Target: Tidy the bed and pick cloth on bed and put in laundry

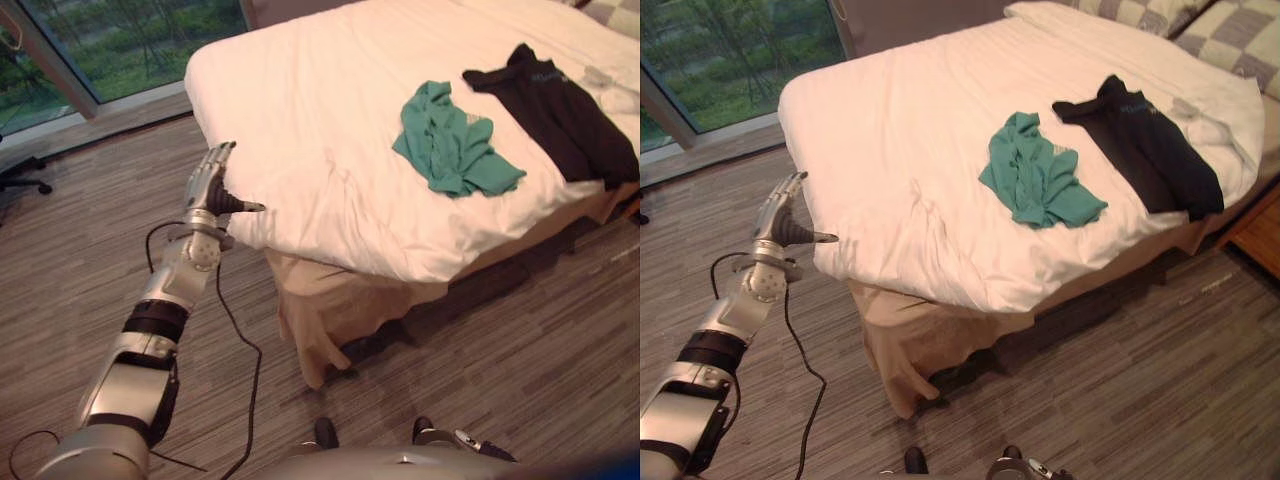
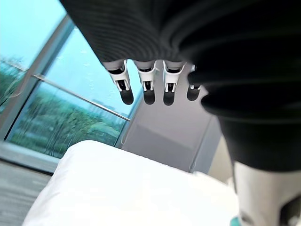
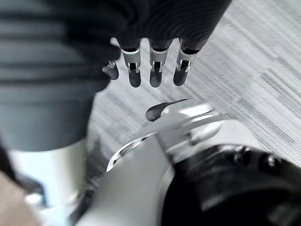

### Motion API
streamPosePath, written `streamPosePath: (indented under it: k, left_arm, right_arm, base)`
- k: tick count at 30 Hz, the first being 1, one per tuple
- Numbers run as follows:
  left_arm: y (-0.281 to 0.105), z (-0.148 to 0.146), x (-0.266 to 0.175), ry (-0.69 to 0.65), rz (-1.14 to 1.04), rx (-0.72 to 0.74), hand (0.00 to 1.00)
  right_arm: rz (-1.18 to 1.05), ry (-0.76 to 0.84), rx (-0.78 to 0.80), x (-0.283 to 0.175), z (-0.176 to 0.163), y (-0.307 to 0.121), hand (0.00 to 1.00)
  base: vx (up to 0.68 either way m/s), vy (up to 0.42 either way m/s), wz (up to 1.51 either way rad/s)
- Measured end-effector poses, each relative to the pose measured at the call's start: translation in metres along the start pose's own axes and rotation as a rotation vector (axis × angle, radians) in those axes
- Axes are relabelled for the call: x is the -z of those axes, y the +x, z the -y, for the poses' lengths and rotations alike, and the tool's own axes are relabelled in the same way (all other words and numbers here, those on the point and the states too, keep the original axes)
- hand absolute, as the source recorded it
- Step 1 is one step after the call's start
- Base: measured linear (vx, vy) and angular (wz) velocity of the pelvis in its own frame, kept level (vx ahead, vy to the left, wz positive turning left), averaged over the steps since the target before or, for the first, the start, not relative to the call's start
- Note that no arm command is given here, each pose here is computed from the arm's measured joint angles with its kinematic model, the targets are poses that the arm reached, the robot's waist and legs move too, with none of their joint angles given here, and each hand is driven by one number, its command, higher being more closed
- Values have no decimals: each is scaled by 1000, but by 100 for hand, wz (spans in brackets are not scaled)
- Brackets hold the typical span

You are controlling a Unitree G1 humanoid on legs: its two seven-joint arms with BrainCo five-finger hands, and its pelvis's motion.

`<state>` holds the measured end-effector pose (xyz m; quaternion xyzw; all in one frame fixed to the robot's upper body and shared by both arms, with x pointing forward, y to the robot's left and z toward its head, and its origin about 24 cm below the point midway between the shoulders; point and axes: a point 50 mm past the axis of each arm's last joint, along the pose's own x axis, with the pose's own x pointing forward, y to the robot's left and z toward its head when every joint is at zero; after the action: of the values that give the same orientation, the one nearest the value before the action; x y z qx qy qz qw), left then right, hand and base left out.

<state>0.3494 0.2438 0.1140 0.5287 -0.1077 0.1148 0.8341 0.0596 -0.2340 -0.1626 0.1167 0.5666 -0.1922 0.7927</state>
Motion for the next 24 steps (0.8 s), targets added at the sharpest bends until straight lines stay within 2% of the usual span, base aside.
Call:
streamPosePath:
  k: [6,12,18,24]
  left_arm:
    - [2,12,-9,-2,-42,-30,0]
    - [8,28,-39,-60,-79,-72,0]
    - [25,13,-58,-16,-129,-153,0]
    - [29,5,-50,33,-292,-172,0]
  right_arm:
    - [54,-13,21,-10,-2,-1,0]
    - [154,-32,42,-33,-7,-2,0]
    - [365,-24,5,-83,-29,-8,0]
    - [486,-4,-50,-108,-46,-16,0]
  base:
    - [19,17,-21]
    - [88,-1,-2]
    - [4,-27,-14]
    - [-16,-15,-2]
